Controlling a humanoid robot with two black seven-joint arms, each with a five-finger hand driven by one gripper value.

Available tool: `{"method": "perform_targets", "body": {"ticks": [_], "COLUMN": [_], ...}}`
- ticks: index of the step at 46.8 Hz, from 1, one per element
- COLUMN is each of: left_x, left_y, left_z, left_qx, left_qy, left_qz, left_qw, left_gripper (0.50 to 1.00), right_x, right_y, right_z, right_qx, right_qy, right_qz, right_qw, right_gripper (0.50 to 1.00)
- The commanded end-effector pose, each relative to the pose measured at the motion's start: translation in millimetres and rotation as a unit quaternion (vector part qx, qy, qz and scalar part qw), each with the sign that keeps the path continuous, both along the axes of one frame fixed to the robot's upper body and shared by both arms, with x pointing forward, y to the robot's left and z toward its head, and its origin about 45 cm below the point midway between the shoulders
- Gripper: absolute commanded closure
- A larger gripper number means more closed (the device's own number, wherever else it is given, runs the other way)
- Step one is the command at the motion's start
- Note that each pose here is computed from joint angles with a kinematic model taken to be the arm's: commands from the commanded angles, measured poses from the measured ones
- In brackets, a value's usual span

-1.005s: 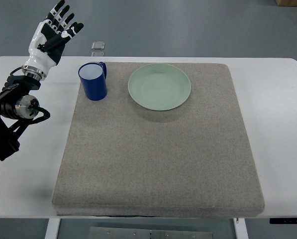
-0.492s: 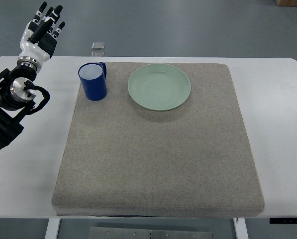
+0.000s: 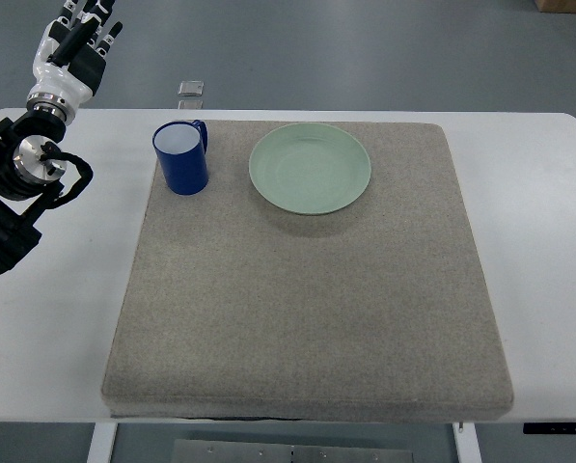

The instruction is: Place cup left of plate with left hand

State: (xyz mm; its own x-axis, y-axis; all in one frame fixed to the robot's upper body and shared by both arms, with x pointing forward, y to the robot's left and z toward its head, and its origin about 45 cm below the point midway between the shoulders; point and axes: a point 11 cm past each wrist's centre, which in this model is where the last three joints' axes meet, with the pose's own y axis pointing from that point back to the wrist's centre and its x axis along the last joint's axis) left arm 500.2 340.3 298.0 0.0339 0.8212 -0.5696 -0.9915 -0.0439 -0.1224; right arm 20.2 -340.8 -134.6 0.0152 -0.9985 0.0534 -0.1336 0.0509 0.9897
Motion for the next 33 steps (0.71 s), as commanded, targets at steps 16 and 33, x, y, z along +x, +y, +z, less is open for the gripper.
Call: {"method": "perform_targets", "body": {"ticks": [16, 33], "left_x": [2.4, 11.6], "left_y": [-1, -9], "left_z": [5, 29], "left_qx": [0.002, 0.016], "left_qy": [-0.005, -0.030], "left_qz": [0.000, -0.016], "left_qw": [1.000, 0.999], "left_gripper": [0.504, 0.506], "right_x": [0.0, -0.1], "right_y": [0, 0], "right_z": [0, 0], "right_qx": [0.000, 0.001], "right_qy": [0.000, 0.000], "right_qz": [0.000, 0.002], "right_qw": [1.000, 1.000], "right_gripper": [0.566, 0.566]}}
